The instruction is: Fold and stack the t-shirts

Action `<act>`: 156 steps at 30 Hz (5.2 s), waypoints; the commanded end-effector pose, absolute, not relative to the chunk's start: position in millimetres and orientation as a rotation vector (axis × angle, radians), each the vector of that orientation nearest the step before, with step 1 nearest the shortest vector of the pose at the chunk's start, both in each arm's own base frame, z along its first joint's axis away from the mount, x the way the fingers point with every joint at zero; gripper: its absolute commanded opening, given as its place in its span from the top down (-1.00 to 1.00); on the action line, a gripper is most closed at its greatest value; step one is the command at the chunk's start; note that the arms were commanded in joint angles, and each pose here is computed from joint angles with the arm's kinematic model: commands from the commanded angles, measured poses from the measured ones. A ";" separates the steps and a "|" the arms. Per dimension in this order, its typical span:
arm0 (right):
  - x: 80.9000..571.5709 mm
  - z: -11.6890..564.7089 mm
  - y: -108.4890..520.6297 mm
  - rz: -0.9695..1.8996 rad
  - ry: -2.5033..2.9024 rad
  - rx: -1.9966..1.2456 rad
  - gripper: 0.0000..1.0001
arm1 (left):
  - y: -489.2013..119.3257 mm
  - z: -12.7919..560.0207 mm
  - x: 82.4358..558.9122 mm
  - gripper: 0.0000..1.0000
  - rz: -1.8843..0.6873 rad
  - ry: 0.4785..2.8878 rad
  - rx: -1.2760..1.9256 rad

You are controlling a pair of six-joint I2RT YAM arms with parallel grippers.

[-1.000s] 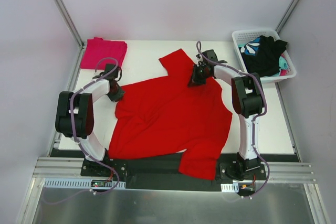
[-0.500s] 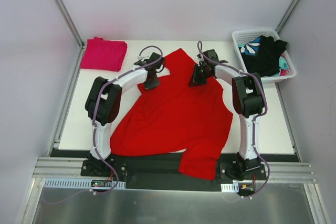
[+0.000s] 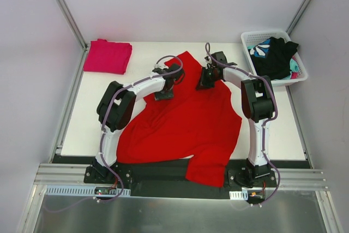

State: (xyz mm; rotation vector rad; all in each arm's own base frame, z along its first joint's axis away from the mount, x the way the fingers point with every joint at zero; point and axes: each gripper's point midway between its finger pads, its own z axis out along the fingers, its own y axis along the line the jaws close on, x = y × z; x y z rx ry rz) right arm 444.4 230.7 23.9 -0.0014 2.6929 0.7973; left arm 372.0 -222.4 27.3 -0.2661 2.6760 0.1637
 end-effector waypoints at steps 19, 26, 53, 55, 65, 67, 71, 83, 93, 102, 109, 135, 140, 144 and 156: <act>452.1 39.4 233.0 0.841 2.659 -0.033 0.98 | -131.6 68.2 417.2 0.16 0.041 2.530 -0.568; 448.5 36.6 232.3 0.847 2.669 -0.042 0.98 | -142.8 62.5 427.1 0.17 -0.048 2.500 -0.598; 450.1 34.2 232.1 0.886 2.667 -0.026 0.98 | -147.4 24.3 425.9 0.42 -0.092 2.502 -0.660; 449.8 34.6 233.3 0.891 2.666 -0.027 0.98 | -146.3 24.4 426.2 0.61 -0.085 2.499 -0.660; 448.2 34.2 232.9 0.892 2.668 -0.031 0.98 | -134.8 44.0 430.2 1.00 -0.058 2.456 -0.639; 448.5 34.3 233.0 0.892 2.667 -0.032 0.98 | -126.3 55.9 426.9 1.00 -0.037 2.441 -0.633; 449.1 34.2 233.7 0.896 2.665 -0.033 0.98 | -99.9 75.7 422.8 1.00 0.048 2.407 -0.640; 451.2 30.2 230.2 0.893 2.669 -0.015 0.98 | -42.2 89.4 418.8 1.00 0.197 2.370 -0.698; 454.6 22.2 221.7 0.879 2.682 0.022 0.98 | 30.6 74.7 422.3 1.00 0.237 2.349 -0.928; 463.5 21.8 210.2 0.894 2.672 0.070 0.98 | 61.7 63.1 448.4 1.00 0.228 2.358 -0.988; 468.6 22.8 205.0 0.903 2.666 0.090 0.98 | 71.0 59.9 468.6 1.00 0.244 2.354 -0.975; 485.9 64.2 201.8 0.902 2.593 0.074 0.98 | 42.4 133.3 475.9 -0.91 0.026 2.290 -0.904; 511.5 108.2 206.8 0.905 2.498 0.021 0.98 | -13.5 165.3 473.6 -0.98 -0.028 2.280 -0.722; 525.4 112.3 206.8 0.870 2.497 -0.022 0.97 | -52.3 173.5 471.5 -0.98 -0.043 2.304 -0.564; 547.7 85.3 223.2 0.911 2.527 -0.054 0.88 | -88.6 151.7 450.9 -0.98 0.071 2.358 -0.406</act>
